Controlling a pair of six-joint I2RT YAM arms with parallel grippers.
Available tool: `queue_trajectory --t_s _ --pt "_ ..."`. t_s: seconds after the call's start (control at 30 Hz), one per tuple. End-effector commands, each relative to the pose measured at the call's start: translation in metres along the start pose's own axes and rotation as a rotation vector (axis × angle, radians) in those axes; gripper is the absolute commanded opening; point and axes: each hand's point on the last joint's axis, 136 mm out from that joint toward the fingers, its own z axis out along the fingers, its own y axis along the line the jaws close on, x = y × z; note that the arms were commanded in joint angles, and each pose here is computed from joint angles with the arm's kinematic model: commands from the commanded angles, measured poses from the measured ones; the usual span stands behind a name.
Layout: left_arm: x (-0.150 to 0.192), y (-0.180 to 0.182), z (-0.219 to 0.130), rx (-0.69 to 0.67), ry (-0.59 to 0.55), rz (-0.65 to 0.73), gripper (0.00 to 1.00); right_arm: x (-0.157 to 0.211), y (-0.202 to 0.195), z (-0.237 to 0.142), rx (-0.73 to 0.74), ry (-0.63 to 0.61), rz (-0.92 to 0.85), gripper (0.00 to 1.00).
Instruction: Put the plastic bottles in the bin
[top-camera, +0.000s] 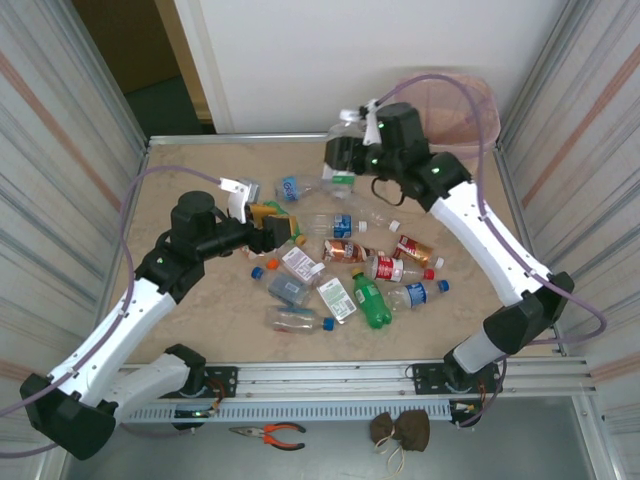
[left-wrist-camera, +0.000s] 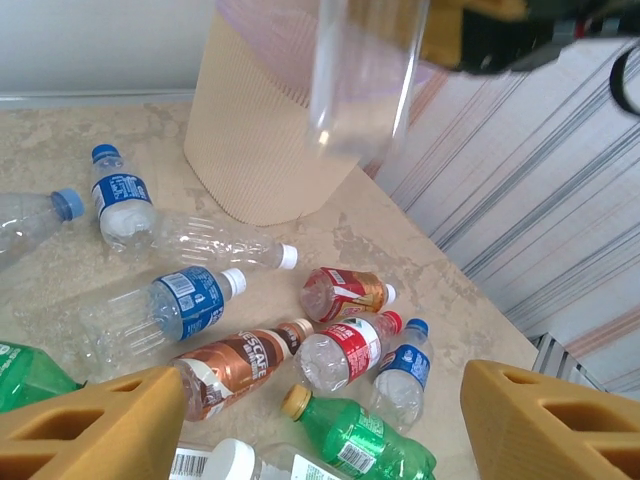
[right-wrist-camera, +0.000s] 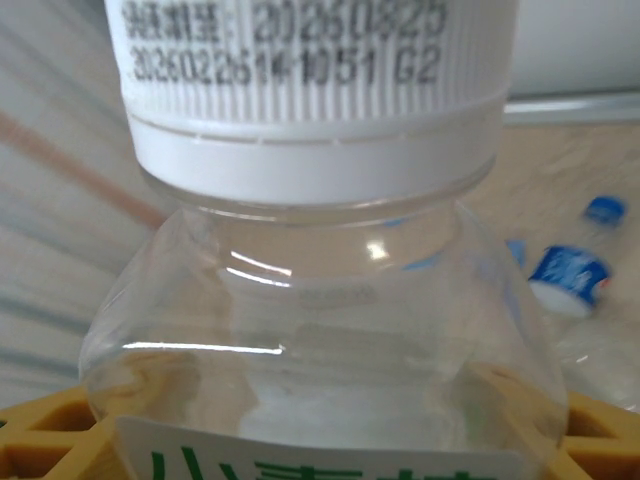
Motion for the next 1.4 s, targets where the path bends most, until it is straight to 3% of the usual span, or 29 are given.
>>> queue_trajectory --t_s 0.0,0.33,0.6,0.93,1.37 --pt "-0.01 0.0 -0.004 -0.015 -0.042 0.034 0.74 -0.049 -0.012 -0.044 0.028 -0.138 -0.048 0.61" --pt "-0.014 0.005 -0.004 -0.043 -0.057 0.03 0.75 -0.146 -0.103 -0.087 0.302 -0.398 -0.173 0.58" --pt "-0.014 0.01 -0.001 -0.059 -0.057 0.02 0.75 -0.168 -0.189 -0.059 0.517 -0.335 -0.266 0.58" --pt "-0.012 0.016 0.009 -0.068 -0.036 0.016 0.75 -0.142 -0.281 0.003 0.582 -0.114 -0.213 0.57" --pt "-0.003 0.031 0.016 -0.105 -0.008 0.005 0.75 -0.049 -0.347 0.07 0.58 0.244 -0.089 0.56"
